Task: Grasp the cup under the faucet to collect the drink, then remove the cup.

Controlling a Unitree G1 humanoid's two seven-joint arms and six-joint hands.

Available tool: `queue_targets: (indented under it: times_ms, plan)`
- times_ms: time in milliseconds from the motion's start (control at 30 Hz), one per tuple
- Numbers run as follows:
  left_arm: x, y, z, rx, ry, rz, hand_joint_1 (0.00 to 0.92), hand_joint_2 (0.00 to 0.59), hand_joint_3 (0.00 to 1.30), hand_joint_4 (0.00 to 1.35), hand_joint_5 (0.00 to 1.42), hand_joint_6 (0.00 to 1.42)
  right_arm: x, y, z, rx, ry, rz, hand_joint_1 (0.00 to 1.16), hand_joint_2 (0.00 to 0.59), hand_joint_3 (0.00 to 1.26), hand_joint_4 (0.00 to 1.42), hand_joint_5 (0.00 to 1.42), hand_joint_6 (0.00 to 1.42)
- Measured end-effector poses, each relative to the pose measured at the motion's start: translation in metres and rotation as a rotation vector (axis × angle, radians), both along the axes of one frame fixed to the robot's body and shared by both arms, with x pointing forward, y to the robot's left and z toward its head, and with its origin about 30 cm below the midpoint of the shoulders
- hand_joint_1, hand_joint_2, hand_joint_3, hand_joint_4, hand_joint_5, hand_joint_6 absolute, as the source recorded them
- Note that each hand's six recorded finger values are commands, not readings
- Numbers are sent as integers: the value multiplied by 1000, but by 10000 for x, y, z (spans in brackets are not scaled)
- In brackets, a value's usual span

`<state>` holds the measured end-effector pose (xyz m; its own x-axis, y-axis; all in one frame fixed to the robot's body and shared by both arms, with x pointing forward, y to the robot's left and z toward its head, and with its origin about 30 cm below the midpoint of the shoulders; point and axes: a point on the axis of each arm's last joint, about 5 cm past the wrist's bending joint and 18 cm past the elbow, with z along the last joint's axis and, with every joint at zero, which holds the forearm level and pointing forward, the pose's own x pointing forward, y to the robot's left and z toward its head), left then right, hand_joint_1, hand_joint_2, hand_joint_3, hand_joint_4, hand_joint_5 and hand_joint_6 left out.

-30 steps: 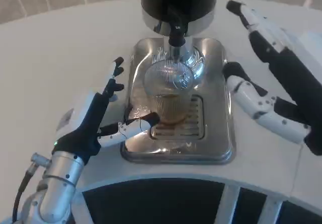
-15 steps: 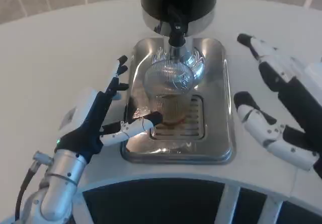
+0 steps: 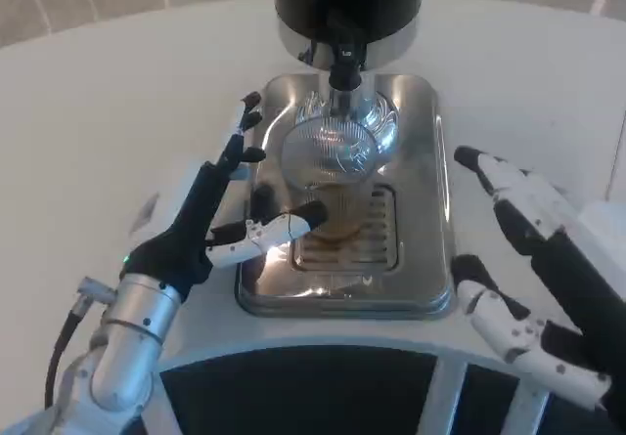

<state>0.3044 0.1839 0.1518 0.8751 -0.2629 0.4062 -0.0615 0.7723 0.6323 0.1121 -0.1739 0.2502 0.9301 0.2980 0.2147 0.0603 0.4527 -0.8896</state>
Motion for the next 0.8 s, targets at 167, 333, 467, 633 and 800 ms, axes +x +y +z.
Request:
queue_targets:
  times_ms: [167,333,467,633,800]
  plan:
    - [41,-24,19,15,10,-39,344,51,0,0,238,287,-28,-12,-20,-36,18,2,136,570,0,0,0,0]
    - [67,-31,41,24,11,-69,344,52,0,0,239,293,-62,-20,-61,-54,47,-1,138,571,0,0,0,0]
    - [87,-32,49,38,23,-98,345,52,0,0,239,296,-82,-20,-87,-62,68,0,142,569,0,0,0,0]
    - [100,-30,55,43,30,-123,345,52,0,0,239,298,-83,-8,-95,-62,74,8,149,567,0,0,0,0]
    - [111,-25,65,35,35,-141,345,52,0,0,239,299,-76,6,-93,-64,76,7,157,570,0,0,0,0]
